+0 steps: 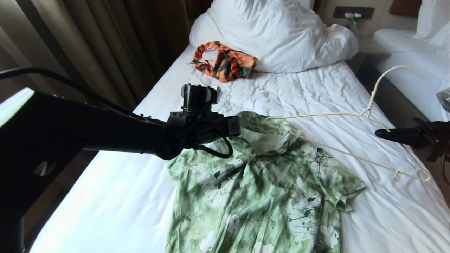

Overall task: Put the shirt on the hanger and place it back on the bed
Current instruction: Lift the shirt and hanger, then hook one side of the shirt onto the hanger

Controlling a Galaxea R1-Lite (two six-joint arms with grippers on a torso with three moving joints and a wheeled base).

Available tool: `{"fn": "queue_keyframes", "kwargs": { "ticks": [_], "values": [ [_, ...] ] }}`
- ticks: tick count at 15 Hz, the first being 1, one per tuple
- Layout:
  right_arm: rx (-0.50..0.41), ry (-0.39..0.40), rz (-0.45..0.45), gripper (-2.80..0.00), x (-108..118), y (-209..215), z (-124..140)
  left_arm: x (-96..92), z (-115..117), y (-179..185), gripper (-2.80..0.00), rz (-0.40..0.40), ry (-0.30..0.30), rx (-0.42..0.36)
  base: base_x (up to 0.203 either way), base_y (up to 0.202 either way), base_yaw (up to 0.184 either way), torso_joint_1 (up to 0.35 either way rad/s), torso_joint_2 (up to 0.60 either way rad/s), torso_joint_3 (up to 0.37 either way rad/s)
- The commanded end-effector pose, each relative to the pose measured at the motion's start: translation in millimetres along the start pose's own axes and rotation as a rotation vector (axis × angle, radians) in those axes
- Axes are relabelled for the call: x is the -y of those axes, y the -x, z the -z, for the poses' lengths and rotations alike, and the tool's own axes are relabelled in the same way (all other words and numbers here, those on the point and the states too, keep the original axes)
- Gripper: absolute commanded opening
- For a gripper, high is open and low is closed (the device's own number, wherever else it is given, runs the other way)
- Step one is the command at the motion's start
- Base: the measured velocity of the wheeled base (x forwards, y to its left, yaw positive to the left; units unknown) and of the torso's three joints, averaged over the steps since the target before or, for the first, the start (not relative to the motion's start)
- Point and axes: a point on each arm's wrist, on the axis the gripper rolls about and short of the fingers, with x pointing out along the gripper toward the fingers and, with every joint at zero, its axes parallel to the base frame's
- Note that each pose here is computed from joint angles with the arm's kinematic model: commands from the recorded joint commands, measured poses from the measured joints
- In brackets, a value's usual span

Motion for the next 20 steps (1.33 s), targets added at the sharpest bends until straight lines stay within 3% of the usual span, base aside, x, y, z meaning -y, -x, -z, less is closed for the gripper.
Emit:
{"fn": "queue_keyframes", "kwargs": {
  "ticks": [1,7,13,17,20],
  "values": [
    [0.006,0.004,-0.011,-2.80,-0.8,-1.5,-0.2,15.1,-15.6,21.1,-2.80,0.036,-0.003,0.045,0.000,0.000,0.000,0.000,0.00,0.000],
    [-0.008,0.003,-0.034,-2.80,0.4,-13.8,1.3,42.3,-13.2,28.2,-2.80,0.080,-0.023,0.048,0.000,0.000,0.000,0.000,0.00,0.000],
    [-0.021,-0.017,-0.069,-2.80,5.4,-30.3,10.9,52.6,-12.7,28.8,-2.80,0.105,-0.032,0.053,0.000,0.000,0.000,0.000,0.00,0.000],
    [-0.029,0.012,-0.092,-2.80,11.5,-42.9,6.9,61.7,-12.4,22.2,-2.80,0.126,-0.034,0.058,0.000,0.000,0.000,0.000,0.00,0.000],
    [-0.031,0.019,-0.110,-2.80,14.7,-51.5,6.9,80.1,-12.1,25.0,-2.80,0.171,-0.041,0.066,0.000,0.000,0.000,0.000,0.00,0.000]
  ]
}}
